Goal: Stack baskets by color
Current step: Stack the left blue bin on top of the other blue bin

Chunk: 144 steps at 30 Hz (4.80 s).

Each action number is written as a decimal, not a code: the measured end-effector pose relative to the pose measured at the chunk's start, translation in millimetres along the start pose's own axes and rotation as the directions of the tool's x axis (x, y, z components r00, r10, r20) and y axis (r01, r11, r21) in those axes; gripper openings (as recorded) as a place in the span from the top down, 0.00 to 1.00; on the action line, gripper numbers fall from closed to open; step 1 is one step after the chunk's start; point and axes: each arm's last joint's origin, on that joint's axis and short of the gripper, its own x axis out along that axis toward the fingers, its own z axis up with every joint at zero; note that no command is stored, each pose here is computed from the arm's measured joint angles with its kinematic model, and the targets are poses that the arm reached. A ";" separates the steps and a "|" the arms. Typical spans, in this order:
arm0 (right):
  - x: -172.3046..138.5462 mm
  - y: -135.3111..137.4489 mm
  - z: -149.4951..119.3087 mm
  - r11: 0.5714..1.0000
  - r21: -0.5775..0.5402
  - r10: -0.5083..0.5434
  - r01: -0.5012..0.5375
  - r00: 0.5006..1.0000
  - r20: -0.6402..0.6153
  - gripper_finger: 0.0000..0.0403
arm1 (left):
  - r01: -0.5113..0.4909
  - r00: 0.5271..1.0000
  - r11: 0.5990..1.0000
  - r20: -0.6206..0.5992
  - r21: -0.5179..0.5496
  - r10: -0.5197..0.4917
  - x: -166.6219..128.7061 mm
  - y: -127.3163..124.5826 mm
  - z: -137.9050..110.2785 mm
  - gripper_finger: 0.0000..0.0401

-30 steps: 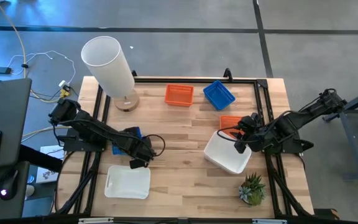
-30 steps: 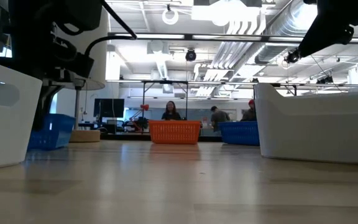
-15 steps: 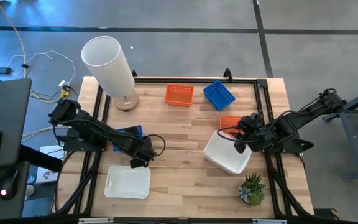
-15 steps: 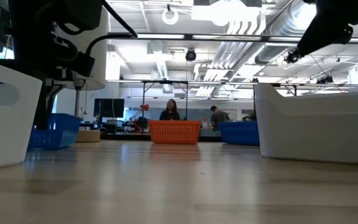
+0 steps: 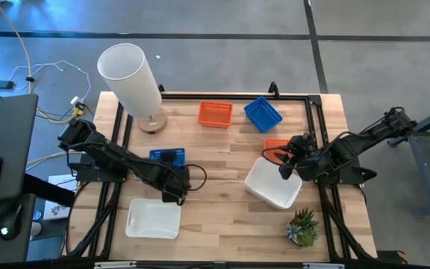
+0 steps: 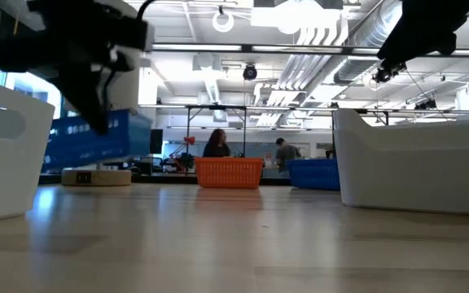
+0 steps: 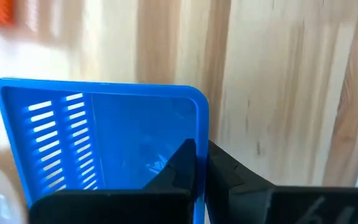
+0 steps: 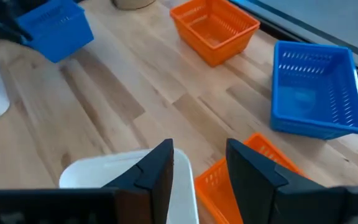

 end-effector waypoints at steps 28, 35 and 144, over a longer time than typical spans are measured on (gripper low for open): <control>40.8 -57.7 40.8 0.927 0.179 -0.332 0.331 0.943 -0.025 0.67 | -0.230 0.870 0.921 0.491 0.314 0.050 -6.2 78.9 88.1 1.00; 45.0 -65.0 49.3 0.920 0.178 -0.354 0.348 0.935 0.005 0.67 | -0.310 0.826 0.894 0.557 0.323 0.085 0.3 113.5 98.4 1.00; 211.6 -0.5 126.8 0.966 -0.071 0.195 -0.249 0.879 -0.436 0.99 | -0.343 0.919 0.587 0.391 0.734 0.047 19.5 78.2 88.8 0.96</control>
